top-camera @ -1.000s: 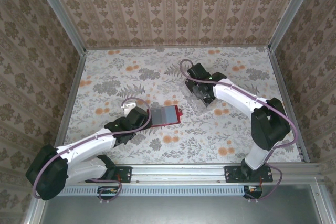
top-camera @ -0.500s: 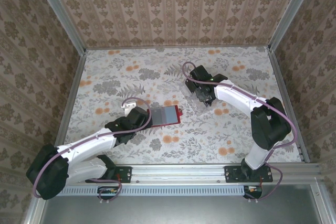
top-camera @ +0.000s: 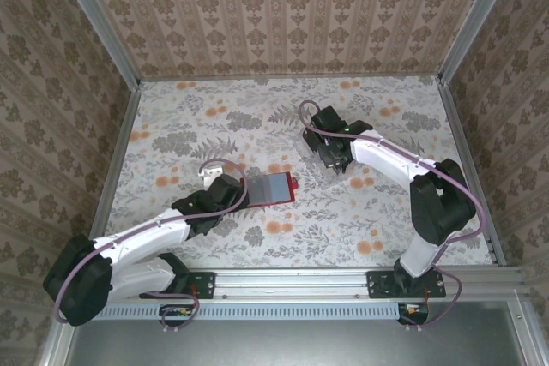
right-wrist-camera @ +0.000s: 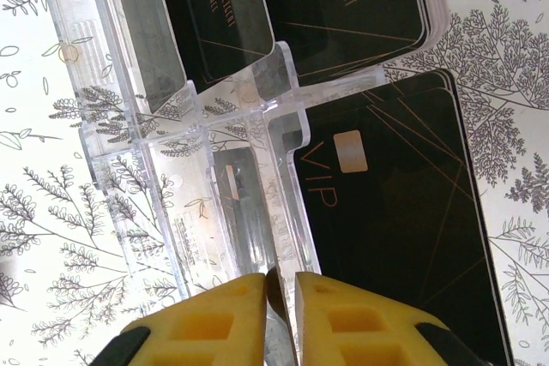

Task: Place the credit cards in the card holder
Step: Pick up the credit card from the storage box.

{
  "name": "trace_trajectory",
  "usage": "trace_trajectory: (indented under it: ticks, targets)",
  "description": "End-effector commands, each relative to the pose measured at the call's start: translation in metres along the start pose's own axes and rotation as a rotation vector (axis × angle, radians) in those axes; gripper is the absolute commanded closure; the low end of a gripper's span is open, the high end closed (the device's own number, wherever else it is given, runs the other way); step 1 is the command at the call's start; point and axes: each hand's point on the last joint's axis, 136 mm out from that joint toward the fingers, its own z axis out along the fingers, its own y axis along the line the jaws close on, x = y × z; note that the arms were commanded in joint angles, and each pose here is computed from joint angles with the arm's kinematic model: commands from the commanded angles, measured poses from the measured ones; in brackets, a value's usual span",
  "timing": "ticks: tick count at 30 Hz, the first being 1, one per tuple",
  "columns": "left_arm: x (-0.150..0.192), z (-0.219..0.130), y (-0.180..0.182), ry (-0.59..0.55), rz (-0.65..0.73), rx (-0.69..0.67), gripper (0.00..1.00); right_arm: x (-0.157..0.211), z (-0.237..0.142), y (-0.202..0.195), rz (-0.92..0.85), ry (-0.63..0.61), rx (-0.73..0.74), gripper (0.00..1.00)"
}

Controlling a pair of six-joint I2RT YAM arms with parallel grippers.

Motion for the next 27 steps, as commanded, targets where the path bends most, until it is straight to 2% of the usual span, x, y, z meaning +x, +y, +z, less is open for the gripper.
trace_trajectory:
  ticks: [1, 14, 20, 27]
  targets:
    - [-0.008, -0.002, -0.005, -0.014, 0.004, 0.013, 0.0, -0.004, -0.006, -0.001, 0.014, -0.02, -0.028, 0.87]
    - [-0.009, -0.002, -0.005, -0.015, 0.02, 0.011, 0.0, -0.029, -0.033, 0.006, -0.012, -0.104, -0.127, 1.0]
    - [-0.01, -0.001, -0.006, -0.013, 0.038, 0.005, 0.0, -0.043, -0.071, 0.028, 0.067, -0.176, -0.312, 1.0]
    - [-0.009, 0.006, -0.01, 0.008, 0.063, -0.005, 0.0, -0.04, -0.099, 0.078, 0.169, -0.229, -0.555, 1.0]
